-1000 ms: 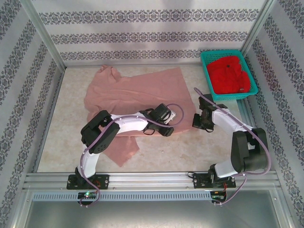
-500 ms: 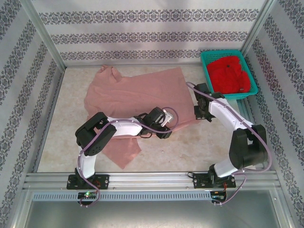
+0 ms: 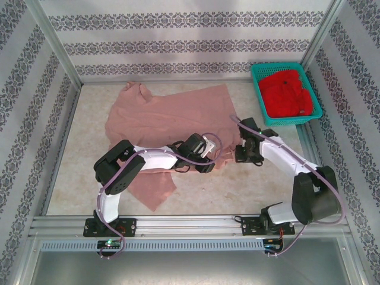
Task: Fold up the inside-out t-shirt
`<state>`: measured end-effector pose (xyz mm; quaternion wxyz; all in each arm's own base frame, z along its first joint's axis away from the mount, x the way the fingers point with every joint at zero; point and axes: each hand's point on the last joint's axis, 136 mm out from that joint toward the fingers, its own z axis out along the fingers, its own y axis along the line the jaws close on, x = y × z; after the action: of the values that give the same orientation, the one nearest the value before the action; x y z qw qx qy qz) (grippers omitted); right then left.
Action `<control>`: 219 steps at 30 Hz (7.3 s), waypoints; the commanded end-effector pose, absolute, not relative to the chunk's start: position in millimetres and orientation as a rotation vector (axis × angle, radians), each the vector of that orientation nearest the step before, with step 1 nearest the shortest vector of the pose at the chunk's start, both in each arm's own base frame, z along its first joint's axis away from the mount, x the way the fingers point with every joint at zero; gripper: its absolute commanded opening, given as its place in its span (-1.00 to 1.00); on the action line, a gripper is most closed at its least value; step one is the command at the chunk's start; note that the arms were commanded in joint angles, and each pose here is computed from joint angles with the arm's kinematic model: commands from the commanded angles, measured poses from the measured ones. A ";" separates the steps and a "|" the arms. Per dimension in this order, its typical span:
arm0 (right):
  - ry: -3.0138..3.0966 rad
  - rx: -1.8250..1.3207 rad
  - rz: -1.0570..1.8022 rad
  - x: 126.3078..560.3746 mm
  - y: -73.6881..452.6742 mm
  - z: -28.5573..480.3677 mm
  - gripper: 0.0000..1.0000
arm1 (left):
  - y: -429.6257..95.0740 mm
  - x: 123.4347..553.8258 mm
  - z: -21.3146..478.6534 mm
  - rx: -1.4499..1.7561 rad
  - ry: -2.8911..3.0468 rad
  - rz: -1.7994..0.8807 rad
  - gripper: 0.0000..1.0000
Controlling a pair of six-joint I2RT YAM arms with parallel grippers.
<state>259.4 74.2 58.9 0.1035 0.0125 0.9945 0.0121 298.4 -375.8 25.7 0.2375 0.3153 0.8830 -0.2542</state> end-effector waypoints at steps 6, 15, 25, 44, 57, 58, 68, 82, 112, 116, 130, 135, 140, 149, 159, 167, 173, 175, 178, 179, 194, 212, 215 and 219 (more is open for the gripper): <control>2.974 0.083 0.094 279.5 93.9 28.5 -0.10 | -344.2 271.6 -18.7 0.869 2.649 -0.621 -0.02; 3.001 0.128 -0.002 300.8 85.3 19.1 -0.28 | -344.1 271.6 -18.9 0.848 2.653 -0.629 -0.03; 3.005 0.169 -0.155 303.7 52.5 31.2 -0.80 | -336.5 270.1 -24.1 0.840 2.668 -0.615 -0.06; 2.918 0.109 -0.454 306.3 0.2 87.1 -0.42 | -332.1 270.1 -26.9 0.836 2.675 -0.614 -0.08; 2.895 0.412 0.367 311.8 49.8 52.4 -0.08 | -334.1 271.0 -23.6 0.838 2.669 -0.627 -0.08; 2.894 0.418 0.360 314.2 48.3 50.2 -0.08 | -334.2 270.7 -23.2 0.837 2.670 -0.627 -0.08; 2.983 0.398 0.211 313.0 44.2 28.3 -0.05 | -334.1 271.2 -20.4 0.837 2.663 -0.626 -0.08; 3.001 0.363 0.099 308.8 33.3 21.9 -0.61 | -337.3 274.9 -5.1 0.831 2.636 -0.637 -0.08; 3.005 0.369 0.235 287.2 50.3 21.4 -0.40 | -340.1 278.7 28.0 0.811 2.590 -0.658 -0.07; 2.991 0.360 0.230 290.7 47.7 25.3 -0.73 | -339.7 279.2 29.0 0.806 2.587 -0.656 -0.07; 2.857 0.407 0.258 279.7 41.8 62.7 -1.00 | -341.7 279.0 36.4 0.793 2.573 -0.681 -0.05; 2.911 0.385 0.273 282.6 51.0 49.1 -0.27 | -343.0 278.2 35.6 0.798 2.576 -0.688 -0.04; 2.965 0.360 0.263 287.8 62.5 26.4 -0.16 | -342.9 278.9 36.5 0.792 2.575 -0.689 -0.03; 2.983 0.343 0.199 289.2 59.6 24.0 -0.89 | -340.1 276.6 38.5 0.794 2.572 -0.686 -0.03; 2.899 0.331 0.292 291.3 66.4 55.4 -1.00 | -343.3 281.4 66.1 0.778 2.522 -0.702 0.11; 2.810 0.330 0.391 290.7 75.7 80.5 -1.00 | -297.0 258.1 108.0 0.593 2.549 -0.635 0.35; 2.811 0.265 0.384 293.2 76.1 82.8 -1.00 | -192.2 178.9 82.8 0.306 2.863 -0.281 0.36; 2.811 0.246 0.398 295.3 78.4 83.3 -1.00 | -166.5 148.4 76.4 0.200 2.976 -0.208 0.36; 2.801 0.221 0.421 300.6 82.0 84.0 -1.00 | -149.7 117.2 66.0 0.089 3.089 -0.195 0.42; 2.800 0.210 0.431 301.9 83.6 84.1 -1.00 | -147.8 110.1 62.0 0.074 3.120 -0.198 0.43; 2.769 0.168 0.440 301.1 86.1 94.4 -1.00 | -168.9 93.5 3.7 0.309 3.272 -0.119 -0.12; 2.235 0.198 0.455 334.8 76.1 240.4 -1.00 | -102.4 245.0 293.9 0.051 2.060 0.075 -1.00; 2.070 0.186 0.398 325.6 64.2 307.9 -1.00 | -79.5 245.4 402.1 -0.007 1.770 0.078 -1.00; 1.859 0.145 0.354 288.5 52.2 402.5 -1.00 | -54.4 220.5 518.1 0.016 1.531 0.034 -1.00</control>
<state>315.0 66.6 336.6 0.5097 0.0628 0.8399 0.1756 233.3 -94.1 440.4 0.6468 0.0115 0.7603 -0.0592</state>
